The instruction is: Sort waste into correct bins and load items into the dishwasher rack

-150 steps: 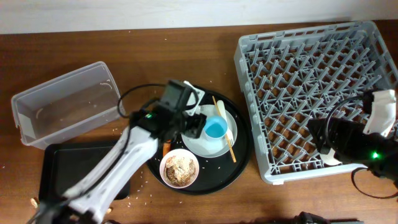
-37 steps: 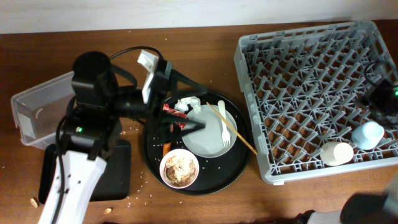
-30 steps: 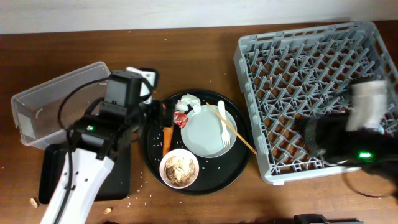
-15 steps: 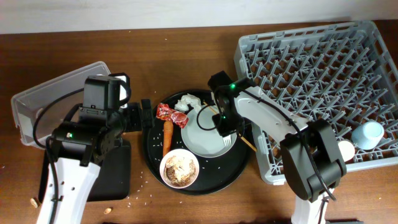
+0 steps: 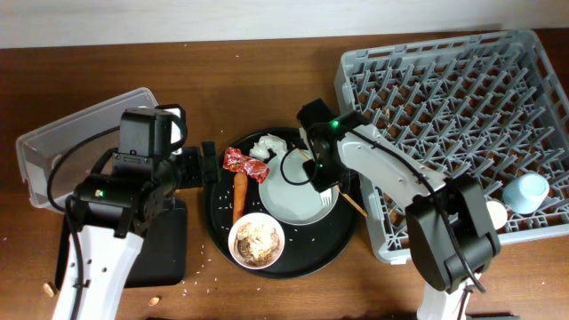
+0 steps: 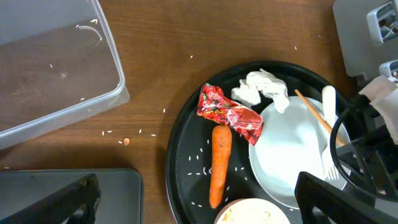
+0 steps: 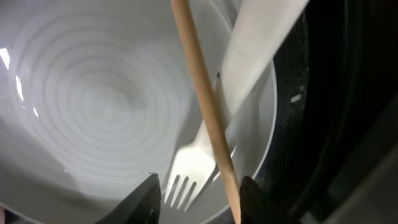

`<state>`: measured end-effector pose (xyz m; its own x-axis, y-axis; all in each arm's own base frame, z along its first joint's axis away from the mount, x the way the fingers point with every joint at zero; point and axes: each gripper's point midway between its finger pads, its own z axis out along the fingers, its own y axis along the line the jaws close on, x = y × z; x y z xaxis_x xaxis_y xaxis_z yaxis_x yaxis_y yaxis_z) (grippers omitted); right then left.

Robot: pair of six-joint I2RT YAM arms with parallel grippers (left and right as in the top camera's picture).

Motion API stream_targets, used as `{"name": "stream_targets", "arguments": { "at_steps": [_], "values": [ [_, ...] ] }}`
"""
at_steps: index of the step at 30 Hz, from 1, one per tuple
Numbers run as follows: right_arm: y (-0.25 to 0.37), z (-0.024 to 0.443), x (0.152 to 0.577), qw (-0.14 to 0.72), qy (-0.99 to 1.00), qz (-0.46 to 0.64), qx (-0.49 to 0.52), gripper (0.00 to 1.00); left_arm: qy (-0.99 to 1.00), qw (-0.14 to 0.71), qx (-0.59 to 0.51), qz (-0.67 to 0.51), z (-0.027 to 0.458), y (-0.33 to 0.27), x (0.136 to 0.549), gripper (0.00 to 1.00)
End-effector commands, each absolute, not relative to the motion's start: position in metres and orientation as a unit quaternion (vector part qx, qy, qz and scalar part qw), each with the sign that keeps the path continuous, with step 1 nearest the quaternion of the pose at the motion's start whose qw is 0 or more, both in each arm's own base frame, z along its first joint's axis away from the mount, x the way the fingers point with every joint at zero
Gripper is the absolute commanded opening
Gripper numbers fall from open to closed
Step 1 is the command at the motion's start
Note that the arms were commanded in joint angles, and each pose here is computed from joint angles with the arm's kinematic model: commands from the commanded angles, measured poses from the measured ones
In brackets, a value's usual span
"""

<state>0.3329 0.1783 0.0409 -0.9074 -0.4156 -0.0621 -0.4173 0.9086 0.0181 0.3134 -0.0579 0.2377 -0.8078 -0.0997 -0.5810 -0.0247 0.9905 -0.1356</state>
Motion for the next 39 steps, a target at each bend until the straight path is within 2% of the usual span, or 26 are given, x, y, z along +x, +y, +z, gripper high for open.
{"name": "stream_targets", "arguments": {
  "at_steps": [1,2,3,4,5,9,12,13,14,18,20,21,22,23,25,28,30,32,34,39],
  "values": [
    [0.164,0.034,0.339,0.053,0.974,-0.018,-0.219,0.41,0.946,0.315,-0.044,-0.057,0.242,-0.053,0.313,0.99],
    [0.159,0.032,0.341,0.052,0.976,-0.017,-0.211,0.41,0.946,0.315,-0.044,-0.057,0.242,-0.053,0.313,0.99],
    [0.159,0.032,0.339,0.048,0.977,-0.011,-0.21,0.29,0.946,0.315,-0.044,-0.057,0.242,-0.053,0.313,0.99],
    [0.164,0.032,0.335,0.04,0.977,0.006,-0.21,0.12,0.946,0.315,-0.044,-0.057,0.242,-0.053,0.313,0.99],
    [0.164,0.033,0.333,0.038,0.977,0.01,-0.21,0.04,0.946,0.315,-0.044,-0.057,0.242,-0.053,0.313,0.99],
    [0.169,0.06,0.336,0.054,0.976,0.023,-0.209,0.04,0.946,0.315,-0.044,-0.057,0.242,-0.053,0.313,0.99],
    [0.173,0.133,0.351,0.121,0.975,0.041,-0.18,0.04,0.946,0.315,-0.044,-0.057,0.242,-0.053,0.313,0.99],
    [0.16,0.179,0.366,0.168,0.974,0.056,-0.144,0.04,0.946,0.315,-0.044,-0.057,0.241,-0.053,0.313,0.99],
    [0.147,0.194,0.372,0.184,0.973,0.054,-0.126,0.04,0.946,0.315,-0.044,-0.057,0.242,-0.053,0.313,0.99],
    [0.076,0.175,0.394,0.162,0.986,0.031,-0.021,0.04,0.946,0.315,-0.044,-0.057,0.242,-0.053,0.313,0.99],
    [0.073,0.15,0.392,0.12,0.991,0.038,-0.052,0.04,0.946,0.315,-0.044,-0.057,0.242,-0.053,0.313,0.99],
    [0.07,0.137,0.39,0.103,0.993,0.02,-0.056,0.04,0.946,0.315,-0.044,-0.057,0.242,-0.053,0.313,0.99],
    [0.07,0.131,0.389,0.096,0.994,0.017,-0.057,0.34,0.946,0.315,-0.044,-0.057,0.242,-0.053,0.313,0.99],
    [0.076,0.136,0.391,0.104,0.992,0.027,-0.061,0.43,0.946,0.315,-0.044,-0.057,0.242,-0.053,0.313,0.99],
    [0.112,0.178,0.382,0.146,0.983,0.076,-0.079,0.52,0.946,0.315,-0.044,-0.057,0.242,-0.053,0.313,0.99],
    [0.158,0.18,0.351,0.117,0.988,0.096,-0.032,0.51,0.946,0.315,-0.044,-0.057,0.241,-0.053,0.313,0.99],
    [0.188,0.134,0.33,0.085,0.994,0.051,0.04,0.52,0.946,0.315,-0.044,-0.057,0.242,-0.053,0.313,0.99],
    [0.193,0.08,0.318,0.059,0.994,0.021,0.093,0.52,0.946,0.315,-0.044,-0.057,0.241,-0.053,0.313,0.99],
    [0.189,0.047,0.313,0.038,0.991,0.006,0.126,0.52,0.946,0.315,-0.044,-0.057,0.242,-0.053,0.313,0.99],
    [0.183,0.019,0.319,0.036,0.99,-0.025,0.134,0.52,0.946,0.315,-0.044,-0.057,0.242,-0.053,0.313,0.99]
  ]
}}
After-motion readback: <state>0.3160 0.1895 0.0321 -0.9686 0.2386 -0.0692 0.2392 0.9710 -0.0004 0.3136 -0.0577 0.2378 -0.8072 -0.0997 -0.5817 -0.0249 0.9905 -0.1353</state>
